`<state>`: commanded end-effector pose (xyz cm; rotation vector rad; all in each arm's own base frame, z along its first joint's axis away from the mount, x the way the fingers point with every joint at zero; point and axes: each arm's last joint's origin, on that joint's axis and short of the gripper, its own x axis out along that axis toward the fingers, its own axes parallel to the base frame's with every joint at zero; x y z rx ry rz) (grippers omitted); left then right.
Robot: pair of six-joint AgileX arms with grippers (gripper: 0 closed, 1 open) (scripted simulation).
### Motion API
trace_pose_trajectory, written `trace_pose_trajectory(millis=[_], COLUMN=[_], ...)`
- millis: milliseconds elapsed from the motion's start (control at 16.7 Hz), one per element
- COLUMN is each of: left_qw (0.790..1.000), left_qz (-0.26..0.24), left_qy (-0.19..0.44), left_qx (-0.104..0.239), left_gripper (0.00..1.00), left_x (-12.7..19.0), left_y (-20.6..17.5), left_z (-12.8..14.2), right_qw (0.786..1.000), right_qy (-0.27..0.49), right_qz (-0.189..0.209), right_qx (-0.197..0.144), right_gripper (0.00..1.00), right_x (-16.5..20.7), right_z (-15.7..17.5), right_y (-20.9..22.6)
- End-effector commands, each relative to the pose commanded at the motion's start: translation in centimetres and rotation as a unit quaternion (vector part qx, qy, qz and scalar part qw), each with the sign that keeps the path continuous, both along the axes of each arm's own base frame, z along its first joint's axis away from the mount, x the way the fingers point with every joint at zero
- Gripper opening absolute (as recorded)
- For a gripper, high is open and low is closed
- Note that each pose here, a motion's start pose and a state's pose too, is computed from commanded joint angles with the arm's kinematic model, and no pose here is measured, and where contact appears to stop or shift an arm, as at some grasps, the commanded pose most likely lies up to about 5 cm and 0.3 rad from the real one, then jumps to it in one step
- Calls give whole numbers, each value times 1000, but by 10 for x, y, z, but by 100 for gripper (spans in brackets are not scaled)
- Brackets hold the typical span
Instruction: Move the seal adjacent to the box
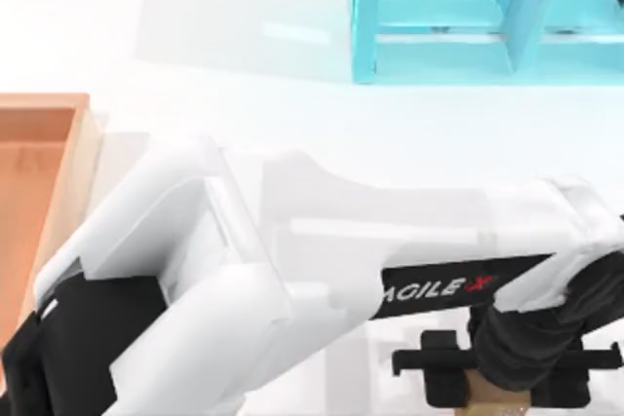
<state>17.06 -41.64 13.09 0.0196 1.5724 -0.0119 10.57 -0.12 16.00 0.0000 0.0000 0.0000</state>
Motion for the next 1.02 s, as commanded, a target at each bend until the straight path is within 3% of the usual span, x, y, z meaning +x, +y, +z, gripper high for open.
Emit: trace_pose_trajectory(millis=[240, 300, 840, 1020], left_qw=[1000, 1000, 1000, 1000], left_qz=[0, 0, 0, 2], left_qy=[0, 0, -1, -3], left_qx=[0, 0, -2, -6], left_gripper=[2, 0, 0, 0], left_x=[0, 0, 0, 2], left_y=[0, 0, 0, -2], left_z=[0, 0, 2, 22], right_qw=[1000, 1000, 1000, 1000], right_qy=[0, 0, 0, 0], right_qz=[0, 0, 0, 0], right_qx=[0, 0, 0, 0], right_gripper=[100, 100, 100, 100], right_x=[0, 0, 0, 0], right_z=[0, 0, 0, 0], right_y=[0, 0, 0, 0])
